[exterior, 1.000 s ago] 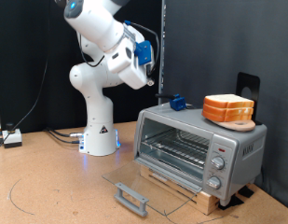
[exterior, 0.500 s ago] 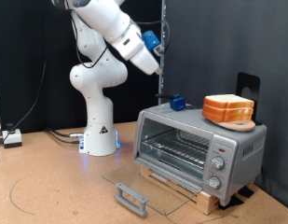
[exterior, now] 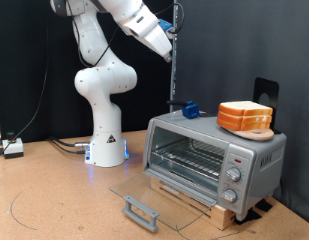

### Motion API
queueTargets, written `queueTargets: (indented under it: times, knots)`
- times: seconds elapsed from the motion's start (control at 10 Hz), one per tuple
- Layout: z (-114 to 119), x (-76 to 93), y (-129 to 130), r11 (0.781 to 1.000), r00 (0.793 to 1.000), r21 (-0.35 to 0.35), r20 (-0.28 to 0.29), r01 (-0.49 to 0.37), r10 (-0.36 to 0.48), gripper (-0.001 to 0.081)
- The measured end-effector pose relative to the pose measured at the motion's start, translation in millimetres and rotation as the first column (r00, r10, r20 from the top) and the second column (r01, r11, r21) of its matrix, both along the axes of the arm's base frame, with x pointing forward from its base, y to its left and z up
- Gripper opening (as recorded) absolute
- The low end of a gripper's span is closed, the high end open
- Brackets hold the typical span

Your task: Make a piece of toast with the oven

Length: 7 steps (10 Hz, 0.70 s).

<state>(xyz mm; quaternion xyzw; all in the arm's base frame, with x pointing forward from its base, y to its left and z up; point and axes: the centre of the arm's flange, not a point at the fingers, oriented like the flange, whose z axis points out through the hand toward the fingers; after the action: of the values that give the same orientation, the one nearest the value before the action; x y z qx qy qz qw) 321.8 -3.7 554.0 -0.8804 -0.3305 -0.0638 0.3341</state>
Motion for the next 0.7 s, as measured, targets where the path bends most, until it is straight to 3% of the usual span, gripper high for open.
queueTargets:
  times: [0.3,0.6,0.7]
  knots:
    - [0,-18.4,-8,0.994,0.992,-0.026,0.069,0.107,-0.105,0.0809]
    - [-8,-21.4,4,0.997,0.998,-0.036,0.030,0.064,-0.063,0.0809]
    - [-15,-20.2,17,0.996,0.996,-0.057,0.058,0.065,-0.062,0.0809]
